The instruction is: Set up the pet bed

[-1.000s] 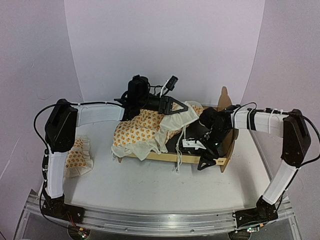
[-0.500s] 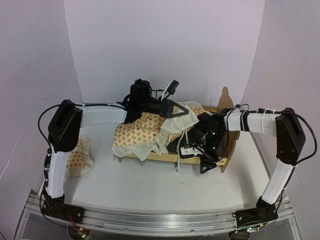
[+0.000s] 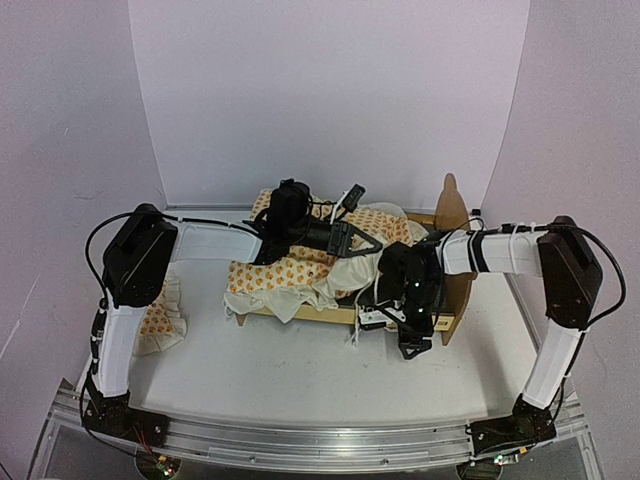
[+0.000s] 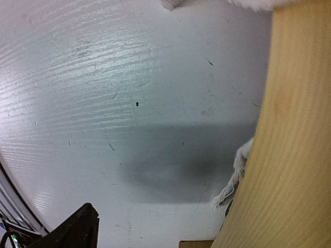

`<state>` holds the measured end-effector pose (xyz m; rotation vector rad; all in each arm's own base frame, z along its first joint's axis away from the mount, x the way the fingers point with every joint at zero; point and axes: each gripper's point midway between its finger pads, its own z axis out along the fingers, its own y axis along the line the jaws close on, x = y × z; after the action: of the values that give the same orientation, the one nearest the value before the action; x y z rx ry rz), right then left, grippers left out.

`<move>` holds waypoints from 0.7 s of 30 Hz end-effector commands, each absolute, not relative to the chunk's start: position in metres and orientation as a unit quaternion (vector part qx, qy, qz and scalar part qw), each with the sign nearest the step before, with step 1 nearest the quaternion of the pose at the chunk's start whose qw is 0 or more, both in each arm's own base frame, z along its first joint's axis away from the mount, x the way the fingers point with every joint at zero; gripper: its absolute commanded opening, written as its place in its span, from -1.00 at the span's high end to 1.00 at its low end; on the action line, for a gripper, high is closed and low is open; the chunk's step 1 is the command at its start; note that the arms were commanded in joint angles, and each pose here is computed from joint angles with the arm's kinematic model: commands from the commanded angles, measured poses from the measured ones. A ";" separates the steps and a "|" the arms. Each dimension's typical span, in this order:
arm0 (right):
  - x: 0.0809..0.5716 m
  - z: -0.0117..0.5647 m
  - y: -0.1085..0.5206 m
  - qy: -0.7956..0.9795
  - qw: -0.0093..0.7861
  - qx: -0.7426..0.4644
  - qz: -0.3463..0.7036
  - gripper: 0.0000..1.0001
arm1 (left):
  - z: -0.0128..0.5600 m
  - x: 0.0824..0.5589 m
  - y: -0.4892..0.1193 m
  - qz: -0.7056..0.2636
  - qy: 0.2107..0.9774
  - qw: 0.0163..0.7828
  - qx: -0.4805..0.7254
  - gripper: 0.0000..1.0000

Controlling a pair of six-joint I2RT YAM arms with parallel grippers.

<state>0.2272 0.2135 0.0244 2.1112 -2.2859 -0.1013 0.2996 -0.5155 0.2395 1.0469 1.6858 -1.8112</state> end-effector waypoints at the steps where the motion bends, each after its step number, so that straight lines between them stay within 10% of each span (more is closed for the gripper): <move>1: 0.230 0.068 0.217 -0.766 -0.051 0.640 -0.028 -0.89 | 0.240 0.292 -0.526 -0.663 0.598 0.232 0.387 1.00; 21: 0.254 0.296 0.122 -0.922 -0.297 0.218 0.116 -0.97 | 0.231 0.261 -0.582 -0.662 0.591 0.247 0.389 1.00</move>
<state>0.2581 0.1702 0.2416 1.3697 -3.3648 0.2144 0.2665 -0.5606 0.2105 1.0564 1.7326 -1.8280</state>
